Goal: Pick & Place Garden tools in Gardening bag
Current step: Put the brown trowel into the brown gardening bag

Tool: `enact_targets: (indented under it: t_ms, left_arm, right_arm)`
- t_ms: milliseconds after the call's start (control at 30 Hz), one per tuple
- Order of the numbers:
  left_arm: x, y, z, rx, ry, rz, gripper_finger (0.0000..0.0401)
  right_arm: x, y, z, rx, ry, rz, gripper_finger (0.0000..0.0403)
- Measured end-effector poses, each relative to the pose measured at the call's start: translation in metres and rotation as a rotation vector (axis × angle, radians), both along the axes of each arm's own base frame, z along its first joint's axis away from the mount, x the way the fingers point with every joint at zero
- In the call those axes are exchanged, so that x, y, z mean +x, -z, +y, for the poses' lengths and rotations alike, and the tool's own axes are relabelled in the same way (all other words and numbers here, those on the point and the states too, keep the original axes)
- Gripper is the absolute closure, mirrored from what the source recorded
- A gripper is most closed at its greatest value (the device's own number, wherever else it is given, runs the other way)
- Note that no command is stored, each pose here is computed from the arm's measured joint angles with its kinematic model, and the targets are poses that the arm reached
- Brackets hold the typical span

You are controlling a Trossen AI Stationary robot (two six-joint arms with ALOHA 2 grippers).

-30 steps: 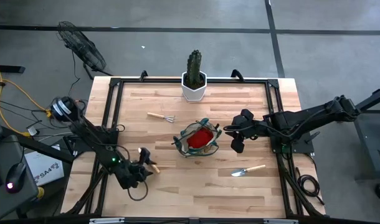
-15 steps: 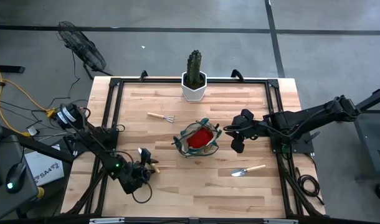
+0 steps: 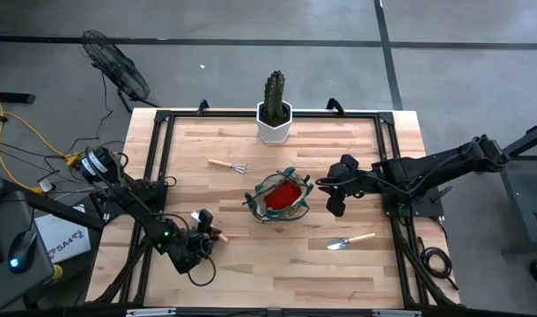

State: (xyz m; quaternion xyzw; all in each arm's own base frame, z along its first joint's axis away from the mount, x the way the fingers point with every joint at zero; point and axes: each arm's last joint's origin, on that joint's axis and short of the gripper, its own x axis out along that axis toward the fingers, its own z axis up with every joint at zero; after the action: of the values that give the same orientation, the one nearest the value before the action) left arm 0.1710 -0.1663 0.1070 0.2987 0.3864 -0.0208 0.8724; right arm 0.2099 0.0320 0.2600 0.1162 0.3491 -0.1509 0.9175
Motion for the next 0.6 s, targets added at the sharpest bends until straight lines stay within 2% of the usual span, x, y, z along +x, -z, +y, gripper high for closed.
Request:
enact_targets:
  t_ms: [133,367,600]
  left_arm:
    - [0.0,0.0,0.0,-0.015,-0.009,-0.001,0.0343]
    - [0.004,-0.006,-0.004,-0.089,-0.037,-0.06,0.0343]
    - [0.01,-0.038,-0.01,-0.17,-0.041,-0.159,0.0343]
  right_arm:
    - [0.0,0.0,0.0,0.0,0.0,0.0,0.0311]
    - [0.0,0.0,0.0,0.002,-0.001,-0.001,0.0311]
    - [0.001,-0.001,0.001,-0.002,-0.041,-0.011,0.0311]
